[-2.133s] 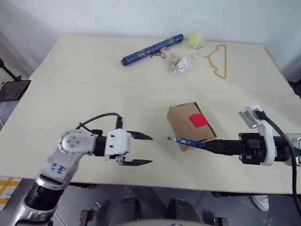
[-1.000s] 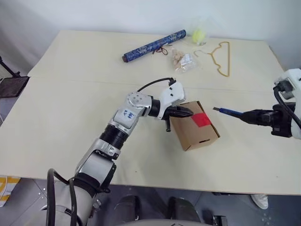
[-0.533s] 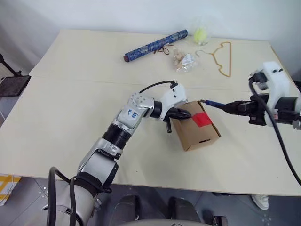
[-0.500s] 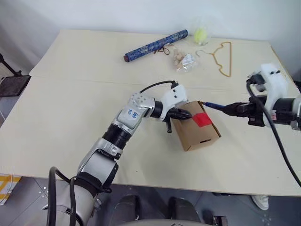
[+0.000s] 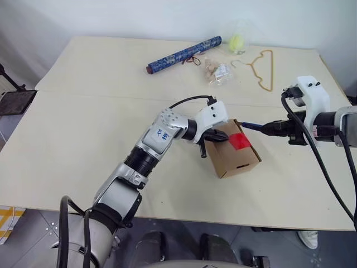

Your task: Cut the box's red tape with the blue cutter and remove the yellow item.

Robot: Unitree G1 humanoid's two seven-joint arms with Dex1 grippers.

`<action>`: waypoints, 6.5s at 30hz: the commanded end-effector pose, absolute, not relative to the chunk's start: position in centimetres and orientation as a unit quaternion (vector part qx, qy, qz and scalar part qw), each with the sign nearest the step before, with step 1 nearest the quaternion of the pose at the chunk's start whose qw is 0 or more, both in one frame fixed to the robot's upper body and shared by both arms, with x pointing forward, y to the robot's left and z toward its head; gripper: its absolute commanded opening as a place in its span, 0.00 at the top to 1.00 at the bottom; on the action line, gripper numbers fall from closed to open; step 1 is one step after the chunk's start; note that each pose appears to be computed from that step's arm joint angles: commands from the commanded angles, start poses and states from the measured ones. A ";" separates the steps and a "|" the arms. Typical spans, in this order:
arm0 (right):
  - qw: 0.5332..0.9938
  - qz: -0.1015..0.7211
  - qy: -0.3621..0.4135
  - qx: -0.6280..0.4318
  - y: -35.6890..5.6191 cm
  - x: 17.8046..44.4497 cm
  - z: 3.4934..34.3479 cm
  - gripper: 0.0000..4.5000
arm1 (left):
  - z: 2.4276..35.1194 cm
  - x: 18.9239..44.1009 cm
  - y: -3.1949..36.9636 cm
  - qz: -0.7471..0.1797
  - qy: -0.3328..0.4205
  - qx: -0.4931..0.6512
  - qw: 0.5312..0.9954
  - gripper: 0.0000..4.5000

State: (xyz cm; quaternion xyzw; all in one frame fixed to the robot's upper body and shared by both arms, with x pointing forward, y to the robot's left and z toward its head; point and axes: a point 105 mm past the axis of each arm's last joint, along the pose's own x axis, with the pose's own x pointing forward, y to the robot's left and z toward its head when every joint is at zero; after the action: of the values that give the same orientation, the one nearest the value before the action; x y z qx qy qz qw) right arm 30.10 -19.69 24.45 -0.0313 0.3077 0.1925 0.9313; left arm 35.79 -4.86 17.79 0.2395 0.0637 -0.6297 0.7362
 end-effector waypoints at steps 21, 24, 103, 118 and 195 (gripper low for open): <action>0.941 0.212 0.263 0.007 -19.9 30.2 27.0 0.96 | 17.7 35.2 -5.2 -0.638 0.056 0.250 0.726 1.00; 0.940 0.212 0.269 0.001 -19.7 30.3 26.3 0.96 | 17.8 35.3 -5.1 -0.637 0.055 0.252 0.726 1.00; 0.976 0.198 0.094 0.016 -30.1 26.1 23.0 0.96 | 23.8 35.5 5.1 -0.656 -0.089 0.165 0.731 1.00; 0.996 0.083 -0.006 -0.035 -32.8 31.9 13.8 0.46 | 18.8 36.9 16.2 -0.489 -0.068 0.098 0.864 1.00; 0.887 0.354 0.298 0.016 -17.8 27.9 17.5 0.09 | 19.4 30.3 5.7 -0.639 0.013 0.117 0.760 1.00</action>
State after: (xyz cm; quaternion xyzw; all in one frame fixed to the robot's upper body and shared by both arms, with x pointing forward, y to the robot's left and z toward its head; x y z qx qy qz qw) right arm 28.38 -18.12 17.85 -0.0131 0.2735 0.3513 0.8953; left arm 30.19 6.50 19.73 0.1051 0.0187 -0.6392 0.7616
